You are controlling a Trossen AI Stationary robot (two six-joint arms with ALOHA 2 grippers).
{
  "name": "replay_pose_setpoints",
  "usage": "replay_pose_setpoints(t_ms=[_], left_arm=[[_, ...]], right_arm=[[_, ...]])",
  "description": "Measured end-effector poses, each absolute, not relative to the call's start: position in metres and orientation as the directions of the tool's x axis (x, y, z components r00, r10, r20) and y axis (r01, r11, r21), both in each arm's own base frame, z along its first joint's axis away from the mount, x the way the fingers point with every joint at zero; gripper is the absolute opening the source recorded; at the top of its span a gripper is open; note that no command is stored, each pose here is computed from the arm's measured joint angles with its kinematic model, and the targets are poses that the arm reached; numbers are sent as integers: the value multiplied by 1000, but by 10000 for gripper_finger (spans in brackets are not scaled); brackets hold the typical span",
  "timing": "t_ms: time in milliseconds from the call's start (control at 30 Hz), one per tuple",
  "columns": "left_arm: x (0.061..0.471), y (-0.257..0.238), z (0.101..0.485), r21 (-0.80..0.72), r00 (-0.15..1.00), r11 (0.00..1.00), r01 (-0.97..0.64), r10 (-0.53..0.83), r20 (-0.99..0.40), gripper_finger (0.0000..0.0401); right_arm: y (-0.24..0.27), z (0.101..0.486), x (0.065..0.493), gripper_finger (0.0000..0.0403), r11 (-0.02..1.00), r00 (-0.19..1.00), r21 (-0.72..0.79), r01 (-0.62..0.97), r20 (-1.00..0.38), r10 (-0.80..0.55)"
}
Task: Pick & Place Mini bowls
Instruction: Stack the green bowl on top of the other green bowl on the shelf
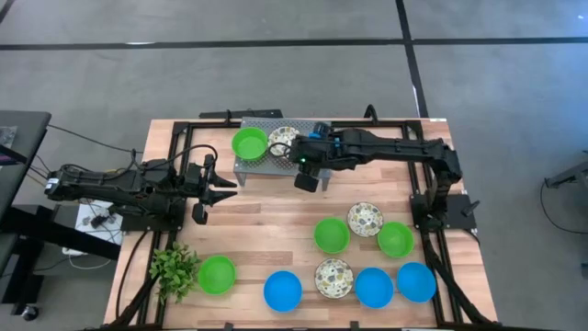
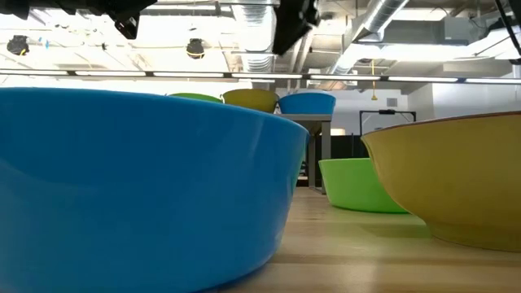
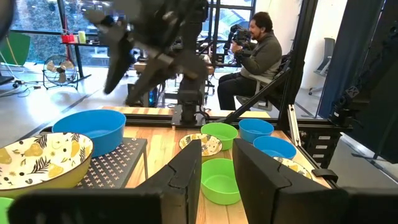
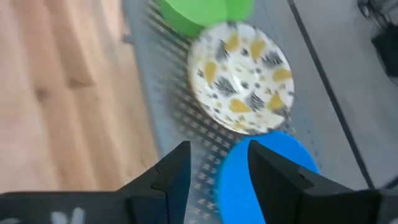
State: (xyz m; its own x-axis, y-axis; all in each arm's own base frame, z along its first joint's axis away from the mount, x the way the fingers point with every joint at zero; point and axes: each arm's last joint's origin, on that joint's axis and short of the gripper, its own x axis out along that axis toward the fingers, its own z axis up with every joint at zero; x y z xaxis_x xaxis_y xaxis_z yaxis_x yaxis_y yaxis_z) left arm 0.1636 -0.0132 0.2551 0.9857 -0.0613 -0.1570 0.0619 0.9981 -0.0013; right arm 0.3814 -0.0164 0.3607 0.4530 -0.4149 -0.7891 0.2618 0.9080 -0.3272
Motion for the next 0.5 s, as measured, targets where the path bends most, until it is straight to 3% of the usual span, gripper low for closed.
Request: replay_pose_setpoints(t_ms=[167,500], left_arm=[[164,-13,255,-1,986,998,62,-62,-157,90],[164,-13,255,-12,986,998,61,-62,-157,90]], right_arm=[[19,368,378,141,930,489,-325,172,-791,-367],[76,363,362,141,949,453,-303,83,-837,-307]])
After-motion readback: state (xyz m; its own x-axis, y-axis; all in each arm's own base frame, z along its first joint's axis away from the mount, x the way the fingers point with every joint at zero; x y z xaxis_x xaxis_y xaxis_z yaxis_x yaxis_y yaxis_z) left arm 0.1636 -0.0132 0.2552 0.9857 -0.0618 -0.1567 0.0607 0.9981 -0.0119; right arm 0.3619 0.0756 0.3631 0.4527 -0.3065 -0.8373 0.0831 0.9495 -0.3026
